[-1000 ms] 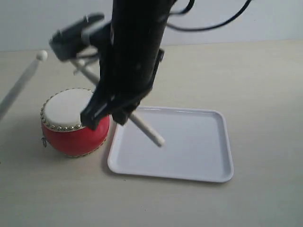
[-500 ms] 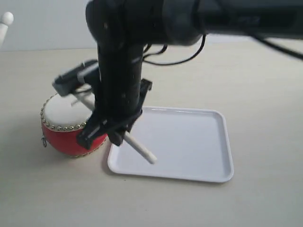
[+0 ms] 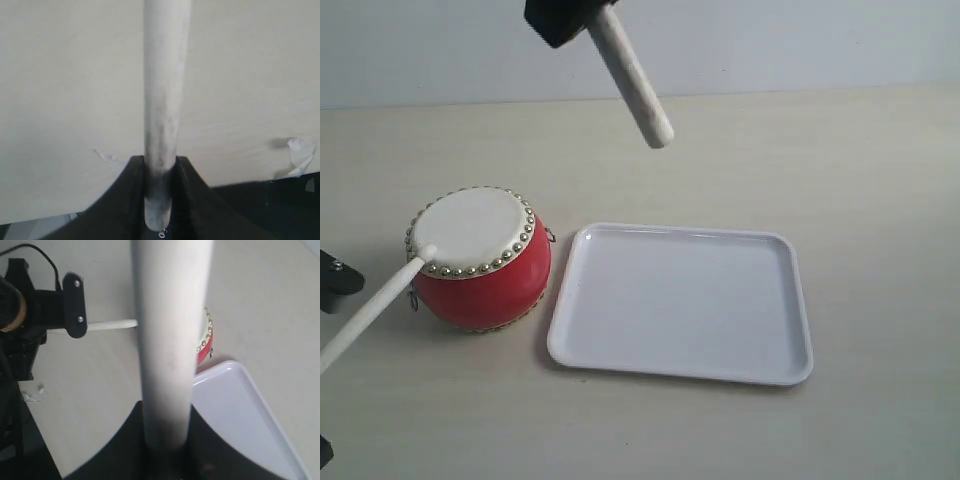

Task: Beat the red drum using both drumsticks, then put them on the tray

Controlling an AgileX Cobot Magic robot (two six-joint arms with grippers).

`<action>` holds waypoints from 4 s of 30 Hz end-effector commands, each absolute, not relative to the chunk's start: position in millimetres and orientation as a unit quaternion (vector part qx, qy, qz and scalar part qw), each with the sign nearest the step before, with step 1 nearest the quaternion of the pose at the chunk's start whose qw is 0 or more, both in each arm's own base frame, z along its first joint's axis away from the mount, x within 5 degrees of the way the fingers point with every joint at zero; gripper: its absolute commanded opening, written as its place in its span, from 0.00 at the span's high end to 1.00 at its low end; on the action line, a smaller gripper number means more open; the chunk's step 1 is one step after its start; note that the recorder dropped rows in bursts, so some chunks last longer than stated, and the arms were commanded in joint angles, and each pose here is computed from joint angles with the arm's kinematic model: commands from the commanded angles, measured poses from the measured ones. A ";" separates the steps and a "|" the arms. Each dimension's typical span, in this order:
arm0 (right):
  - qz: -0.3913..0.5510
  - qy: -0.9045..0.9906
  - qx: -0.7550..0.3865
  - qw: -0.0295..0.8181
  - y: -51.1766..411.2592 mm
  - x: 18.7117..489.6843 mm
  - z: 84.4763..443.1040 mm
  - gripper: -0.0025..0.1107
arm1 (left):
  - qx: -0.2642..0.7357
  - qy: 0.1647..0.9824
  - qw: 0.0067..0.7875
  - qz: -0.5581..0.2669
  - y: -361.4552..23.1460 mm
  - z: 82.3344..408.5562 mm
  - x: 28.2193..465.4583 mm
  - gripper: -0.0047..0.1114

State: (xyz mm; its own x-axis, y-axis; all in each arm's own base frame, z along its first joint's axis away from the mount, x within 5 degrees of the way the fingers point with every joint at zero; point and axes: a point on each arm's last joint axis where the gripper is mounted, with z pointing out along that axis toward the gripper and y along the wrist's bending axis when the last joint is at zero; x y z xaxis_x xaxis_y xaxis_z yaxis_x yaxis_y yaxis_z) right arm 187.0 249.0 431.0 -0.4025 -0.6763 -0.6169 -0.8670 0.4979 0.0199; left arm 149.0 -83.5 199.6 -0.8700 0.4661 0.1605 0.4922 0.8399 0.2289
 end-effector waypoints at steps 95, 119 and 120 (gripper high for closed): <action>-0.076 0.802 -0.592 -0.021 193.6 309.6 188.7 0.98 | -0.275 -0.871 -0.373 0.164 -125.3 316.6 161.9 0.96; -0.003 0.790 -0.611 0.054 232.4 341.8 150.8 0.98 | -0.286 -0.863 -0.384 0.161 -125.7 317.2 162.9 0.96; -0.003 0.790 -0.611 0.057 232.8 342.4 150.2 0.98 | -0.286 -0.864 -0.383 0.160 -125.7 317.1 162.8 0.96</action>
State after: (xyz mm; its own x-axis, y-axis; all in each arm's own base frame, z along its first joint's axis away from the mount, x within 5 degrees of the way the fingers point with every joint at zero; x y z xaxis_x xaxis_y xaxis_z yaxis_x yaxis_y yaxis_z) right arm 339.1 231.1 149.7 -0.2517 -0.9665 -0.0505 -0.9645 0.2548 -0.0694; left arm 161.9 -123.5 316.5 -0.5532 0.3734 -0.7446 0.6108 0.7897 -0.0577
